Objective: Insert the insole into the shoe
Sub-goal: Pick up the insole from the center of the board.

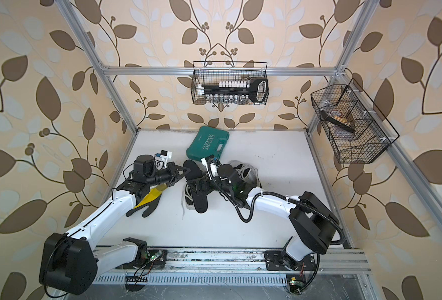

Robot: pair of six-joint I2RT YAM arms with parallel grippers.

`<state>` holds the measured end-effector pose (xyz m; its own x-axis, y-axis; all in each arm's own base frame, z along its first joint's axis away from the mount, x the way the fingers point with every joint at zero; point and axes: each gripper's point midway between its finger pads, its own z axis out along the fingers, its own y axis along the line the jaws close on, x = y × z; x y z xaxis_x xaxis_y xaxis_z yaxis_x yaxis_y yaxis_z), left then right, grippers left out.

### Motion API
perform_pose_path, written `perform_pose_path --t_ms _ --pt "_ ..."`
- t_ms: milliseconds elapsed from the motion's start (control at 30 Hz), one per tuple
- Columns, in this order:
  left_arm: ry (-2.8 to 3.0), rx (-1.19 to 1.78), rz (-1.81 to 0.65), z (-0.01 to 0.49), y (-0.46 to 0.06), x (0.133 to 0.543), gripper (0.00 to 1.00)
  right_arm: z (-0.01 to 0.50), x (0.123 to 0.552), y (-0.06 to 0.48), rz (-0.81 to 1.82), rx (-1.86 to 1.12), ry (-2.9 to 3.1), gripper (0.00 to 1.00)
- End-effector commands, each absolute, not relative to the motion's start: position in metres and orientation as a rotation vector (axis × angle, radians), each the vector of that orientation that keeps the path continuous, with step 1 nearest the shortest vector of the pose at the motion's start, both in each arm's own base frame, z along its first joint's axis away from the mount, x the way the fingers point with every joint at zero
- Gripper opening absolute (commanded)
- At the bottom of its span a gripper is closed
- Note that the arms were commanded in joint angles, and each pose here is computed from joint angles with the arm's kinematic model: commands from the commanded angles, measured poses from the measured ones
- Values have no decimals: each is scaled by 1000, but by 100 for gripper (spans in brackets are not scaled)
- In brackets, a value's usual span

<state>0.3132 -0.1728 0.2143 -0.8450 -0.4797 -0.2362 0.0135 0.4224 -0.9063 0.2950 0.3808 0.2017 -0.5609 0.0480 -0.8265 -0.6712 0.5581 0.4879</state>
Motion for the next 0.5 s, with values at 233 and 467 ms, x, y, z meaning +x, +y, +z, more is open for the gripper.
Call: perform_pose_path --t_ms 233,467 --pt "2172 -418 -1404 219 -167 314 0 183 288 399 810 -472 1971 99" --pt "2168 -420 -1405 219 -167 313 0 176 297 398 792 -412 1958 99"
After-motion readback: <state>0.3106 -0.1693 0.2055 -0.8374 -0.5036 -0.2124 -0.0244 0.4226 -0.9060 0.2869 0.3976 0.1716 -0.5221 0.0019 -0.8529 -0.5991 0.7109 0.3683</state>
